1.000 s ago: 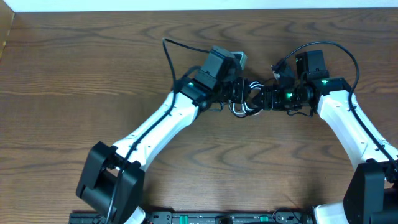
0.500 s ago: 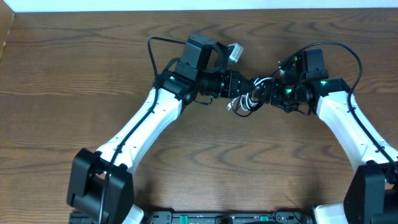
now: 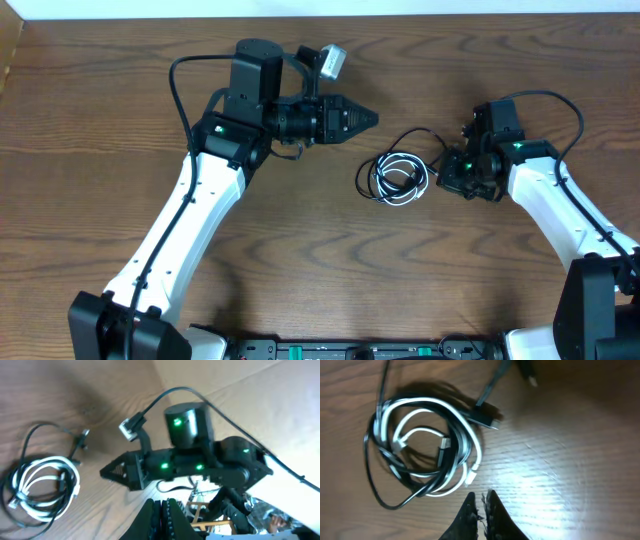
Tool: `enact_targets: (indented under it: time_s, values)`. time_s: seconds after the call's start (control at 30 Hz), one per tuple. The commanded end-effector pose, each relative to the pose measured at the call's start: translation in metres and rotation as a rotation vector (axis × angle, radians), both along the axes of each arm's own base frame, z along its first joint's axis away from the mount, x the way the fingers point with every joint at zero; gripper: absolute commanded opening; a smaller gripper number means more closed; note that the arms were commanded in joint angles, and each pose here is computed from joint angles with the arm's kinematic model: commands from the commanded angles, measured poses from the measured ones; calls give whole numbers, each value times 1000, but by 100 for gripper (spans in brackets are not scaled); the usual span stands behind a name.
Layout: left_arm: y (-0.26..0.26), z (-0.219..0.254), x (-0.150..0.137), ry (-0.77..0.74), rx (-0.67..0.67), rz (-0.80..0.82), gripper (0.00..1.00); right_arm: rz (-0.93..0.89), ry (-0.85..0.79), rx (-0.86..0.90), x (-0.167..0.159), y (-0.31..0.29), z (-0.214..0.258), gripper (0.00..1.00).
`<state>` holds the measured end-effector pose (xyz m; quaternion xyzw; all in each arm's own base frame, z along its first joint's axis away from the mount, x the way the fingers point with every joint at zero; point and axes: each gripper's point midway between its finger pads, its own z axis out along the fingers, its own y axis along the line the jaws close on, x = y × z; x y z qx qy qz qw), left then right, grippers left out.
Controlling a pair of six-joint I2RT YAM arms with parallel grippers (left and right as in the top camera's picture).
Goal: Untangle cables
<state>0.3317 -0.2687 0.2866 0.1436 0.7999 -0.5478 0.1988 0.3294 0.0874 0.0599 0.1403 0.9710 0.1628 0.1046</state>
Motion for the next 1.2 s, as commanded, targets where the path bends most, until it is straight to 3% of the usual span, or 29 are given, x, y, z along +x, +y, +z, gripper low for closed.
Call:
enact_targets:
  time_s: [0.0,0.17,0.3,0.37,0.73,1.17]
  values:
    - [5,-14,8,-26,89,51,7,117,-47,86,2,19,7,11]
    - [9,-59,15,37,274,159,9,134,-85,124,9,26,13,30]
    - [-3,-112,24,86,451,247,40,126,-84,125,10,25,13,41]
    - [-11,-142,29,134,510,288,46,124,-71,119,7,24,11,45]
    - [-34,-232,27,351,574,310,46,112,-17,84,-4,17,5,47]
    - [-48,-285,13,381,674,302,40,99,2,39,-7,10,1,48]
